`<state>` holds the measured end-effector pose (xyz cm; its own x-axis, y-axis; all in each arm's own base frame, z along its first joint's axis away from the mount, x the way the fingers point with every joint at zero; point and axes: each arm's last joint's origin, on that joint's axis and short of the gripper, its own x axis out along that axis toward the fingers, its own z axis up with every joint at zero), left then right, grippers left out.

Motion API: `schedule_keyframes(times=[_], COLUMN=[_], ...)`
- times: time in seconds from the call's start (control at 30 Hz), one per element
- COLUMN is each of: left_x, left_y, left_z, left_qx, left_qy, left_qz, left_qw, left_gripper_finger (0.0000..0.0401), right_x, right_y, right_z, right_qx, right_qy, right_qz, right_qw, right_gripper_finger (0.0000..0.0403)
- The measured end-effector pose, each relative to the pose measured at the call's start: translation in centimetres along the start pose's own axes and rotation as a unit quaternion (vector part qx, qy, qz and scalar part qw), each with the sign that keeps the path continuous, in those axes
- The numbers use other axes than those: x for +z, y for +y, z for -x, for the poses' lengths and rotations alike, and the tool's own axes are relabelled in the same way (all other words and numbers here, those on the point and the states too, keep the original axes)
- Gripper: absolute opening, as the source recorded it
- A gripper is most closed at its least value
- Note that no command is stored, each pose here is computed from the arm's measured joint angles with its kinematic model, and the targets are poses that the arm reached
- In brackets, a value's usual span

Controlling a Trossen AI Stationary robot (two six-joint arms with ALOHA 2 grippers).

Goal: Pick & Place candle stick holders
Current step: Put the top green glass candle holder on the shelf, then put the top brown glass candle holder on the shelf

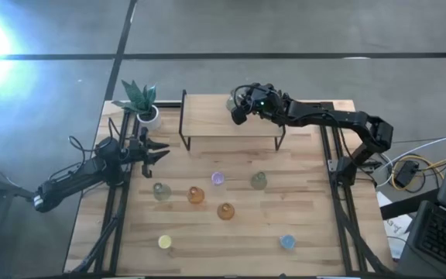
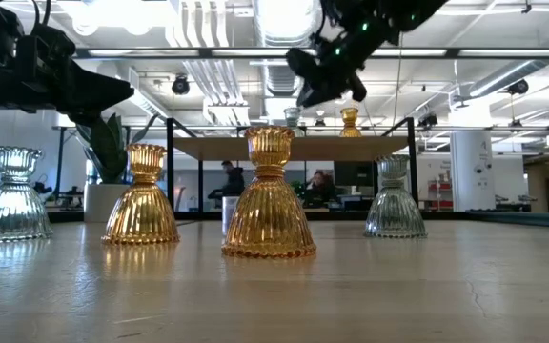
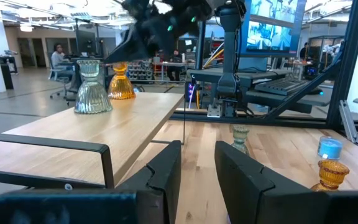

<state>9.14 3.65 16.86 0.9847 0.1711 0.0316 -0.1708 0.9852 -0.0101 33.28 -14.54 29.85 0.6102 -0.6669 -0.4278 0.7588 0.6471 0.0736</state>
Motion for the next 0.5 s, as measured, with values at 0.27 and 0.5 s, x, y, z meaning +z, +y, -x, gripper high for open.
schedule_keyframes(times=[0.27,0.5], left_x=[0.0,0.0], left_y=[0.0,0.1], left_z=[0.0,0.0], left_qx=[0.0,0.022], left_qy=[0.0,-0.002], left_qz=[0.0,0.012], left_qw=[1.0,1.0], left_gripper_finger=[0.0104,0.0104], right_x=[2.4,3.3], right_y=[2.1,2.9], right_z=[6.0,11.9], right_qx=[0.029,0.059], right_qy=[0.083,0.174], right_qz=[0.061,0.074], right_qw=[0.994,0.98], right_gripper_finger=[0.0073,0.0069])
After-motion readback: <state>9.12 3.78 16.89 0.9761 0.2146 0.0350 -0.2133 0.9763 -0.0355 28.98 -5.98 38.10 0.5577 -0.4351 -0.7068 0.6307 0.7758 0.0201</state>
